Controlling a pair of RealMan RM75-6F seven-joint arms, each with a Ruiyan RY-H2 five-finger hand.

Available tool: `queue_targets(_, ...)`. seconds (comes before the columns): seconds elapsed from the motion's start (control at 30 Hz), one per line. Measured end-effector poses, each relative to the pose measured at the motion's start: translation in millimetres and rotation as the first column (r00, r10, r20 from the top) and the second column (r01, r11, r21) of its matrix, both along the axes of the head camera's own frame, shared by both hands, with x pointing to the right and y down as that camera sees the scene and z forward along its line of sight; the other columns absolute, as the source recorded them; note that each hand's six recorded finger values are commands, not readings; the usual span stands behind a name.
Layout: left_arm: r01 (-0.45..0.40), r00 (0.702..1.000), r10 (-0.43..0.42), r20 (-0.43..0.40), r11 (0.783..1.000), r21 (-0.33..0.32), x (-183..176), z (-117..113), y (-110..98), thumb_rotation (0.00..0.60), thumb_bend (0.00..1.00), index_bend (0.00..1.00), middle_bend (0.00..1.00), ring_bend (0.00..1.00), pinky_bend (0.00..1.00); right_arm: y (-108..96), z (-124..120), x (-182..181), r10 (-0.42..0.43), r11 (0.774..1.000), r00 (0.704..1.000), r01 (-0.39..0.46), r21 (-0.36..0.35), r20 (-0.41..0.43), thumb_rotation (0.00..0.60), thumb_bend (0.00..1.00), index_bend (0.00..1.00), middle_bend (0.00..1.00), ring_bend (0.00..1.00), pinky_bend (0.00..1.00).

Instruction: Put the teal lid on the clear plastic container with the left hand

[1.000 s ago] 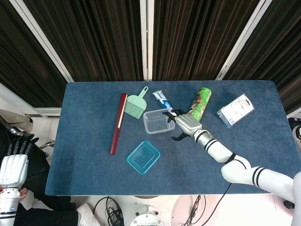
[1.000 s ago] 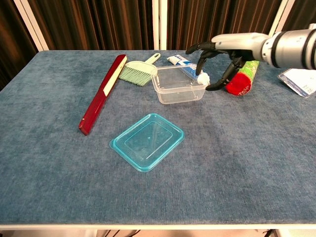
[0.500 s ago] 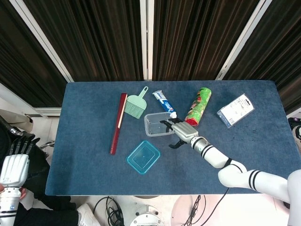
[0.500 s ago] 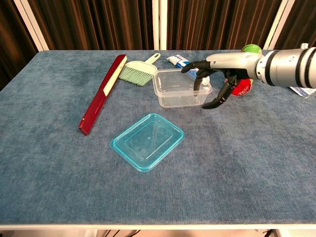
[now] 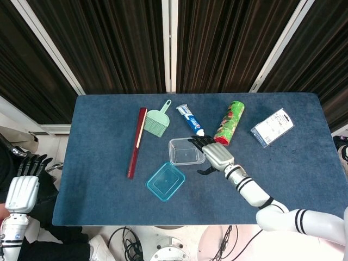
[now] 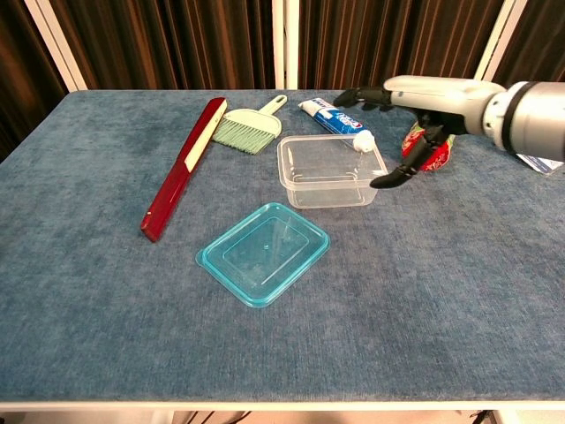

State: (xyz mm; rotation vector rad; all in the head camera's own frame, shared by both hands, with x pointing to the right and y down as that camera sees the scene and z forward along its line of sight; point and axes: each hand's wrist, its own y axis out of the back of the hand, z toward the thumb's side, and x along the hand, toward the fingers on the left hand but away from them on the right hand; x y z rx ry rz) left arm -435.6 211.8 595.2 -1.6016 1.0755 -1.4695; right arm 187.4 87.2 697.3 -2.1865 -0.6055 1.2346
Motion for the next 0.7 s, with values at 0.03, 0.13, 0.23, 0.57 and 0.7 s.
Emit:
queue_targets(0.03,0.0,1.0,0.0,-0.002,1.0,0.001,0,-1,0,0.6,0.03,0.15,0.08,0.0,0.01,-3,2,-8,-0.011,1.0,1.0,0.012,0.017,-0.013,0.6,0.07,0.0,0.0,0.0,0.0)
queue_targets(0.13,0.007,1.0,-0.007,-0.007,1.0,0.003,-2,-3,1,0.6,0.03,0.15,0.08,0.0,0.01,-9,10,-28,-0.037,0.998,0.998,0.039,0.039,-0.047,0.6,0.07,0.0,0.0,0.0,0.0)
queue_targets(0.23,0.015,1.0,-0.015,-0.007,1.0,-0.002,-5,-3,3,0.6,0.03,0.15,0.08,0.0,0.01,-13,20,-48,-0.054,0.998,0.995,0.057,0.036,-0.079,0.6,0.07,0.0,0.0,0.0,0.0)
queue_targets(0.57,0.009,1.0,-0.009,-0.006,1.0,0.003,-5,-6,2,0.6,0.03,0.15,0.08,0.0,0.01,-46,45,-82,-0.022,0.998,0.987,0.031,0.052,-0.16,0.6,0.07,0.0,0.0,0.0,0.0)
queue_targets(0.7,-0.001,1.0,0.001,-0.003,1.0,0.005,-3,-7,0,0.6,0.03,0.15,0.08,0.0,0.01,-55,51,-87,-0.007,0.999,0.985,0.015,0.046,-0.171,0.6,0.07,0.0,0.0,0.0,0.0)
